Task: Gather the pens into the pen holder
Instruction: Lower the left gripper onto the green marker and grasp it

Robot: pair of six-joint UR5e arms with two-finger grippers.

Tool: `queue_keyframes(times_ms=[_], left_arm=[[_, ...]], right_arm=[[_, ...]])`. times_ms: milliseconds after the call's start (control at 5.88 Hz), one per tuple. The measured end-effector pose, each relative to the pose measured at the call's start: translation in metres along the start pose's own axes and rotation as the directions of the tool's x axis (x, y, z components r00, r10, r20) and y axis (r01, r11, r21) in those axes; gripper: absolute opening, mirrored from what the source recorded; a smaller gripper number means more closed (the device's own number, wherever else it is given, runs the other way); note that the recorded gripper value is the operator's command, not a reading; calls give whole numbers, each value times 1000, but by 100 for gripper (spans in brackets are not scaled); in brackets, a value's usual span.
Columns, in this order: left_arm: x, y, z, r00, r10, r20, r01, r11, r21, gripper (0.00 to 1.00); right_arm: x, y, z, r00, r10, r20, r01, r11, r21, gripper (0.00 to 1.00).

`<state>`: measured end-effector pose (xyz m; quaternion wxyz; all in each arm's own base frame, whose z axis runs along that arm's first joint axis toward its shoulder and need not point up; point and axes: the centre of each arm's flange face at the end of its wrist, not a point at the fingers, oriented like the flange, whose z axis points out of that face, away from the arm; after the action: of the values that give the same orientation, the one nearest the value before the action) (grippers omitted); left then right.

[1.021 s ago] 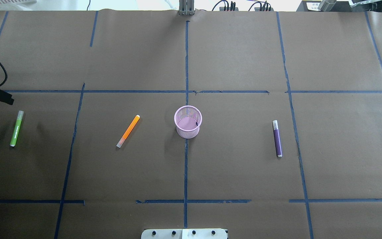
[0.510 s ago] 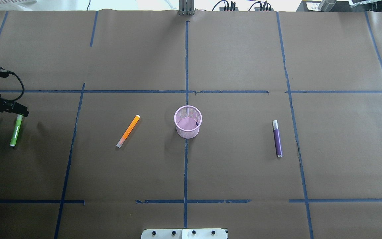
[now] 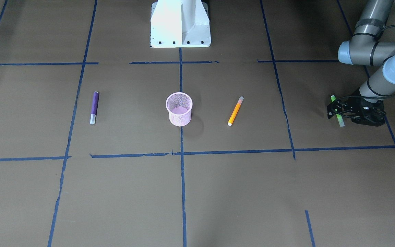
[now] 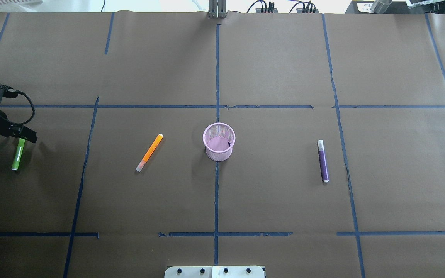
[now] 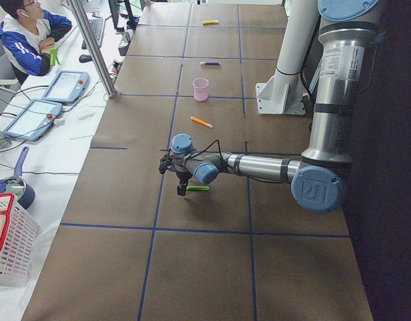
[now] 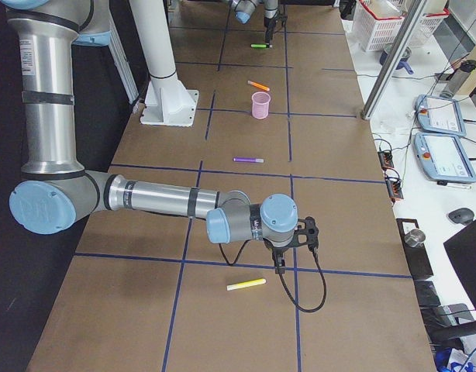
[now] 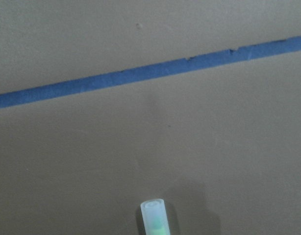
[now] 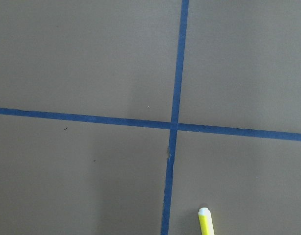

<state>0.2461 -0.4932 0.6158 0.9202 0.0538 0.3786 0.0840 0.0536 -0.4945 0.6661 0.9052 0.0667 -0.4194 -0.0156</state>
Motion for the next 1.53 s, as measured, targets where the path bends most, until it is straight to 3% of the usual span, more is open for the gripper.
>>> queue_keyframes(times_ms=[170, 510, 851, 1361, 1531], left_arm=[[-1, 1, 1, 1000, 1, 1, -1, 1000, -3, 50], [-2, 2, 2, 1000, 0, 3, 0, 1000, -6, 11], [-3, 3, 1, 1000, -1, 4, 1, 1000, -4, 0], [4, -2, -11, 1000, 8, -7, -8, 1000, 16, 0], [17, -7, -29, 999, 27, -24, -26, 998, 50, 0]], right_arm=[[0, 0, 0, 1000, -1, 0, 1, 1000, 1, 100], [0, 0, 0, 1000, -1, 0, 1, 1000, 0, 100], [1, 0, 1, 1000, 2, 0, -2, 1000, -2, 100], [2, 1, 2, 1000, 5, 0, -5, 1000, -5, 100], [2, 1, 2, 1000, 5, 0, -5, 1000, -5, 100]])
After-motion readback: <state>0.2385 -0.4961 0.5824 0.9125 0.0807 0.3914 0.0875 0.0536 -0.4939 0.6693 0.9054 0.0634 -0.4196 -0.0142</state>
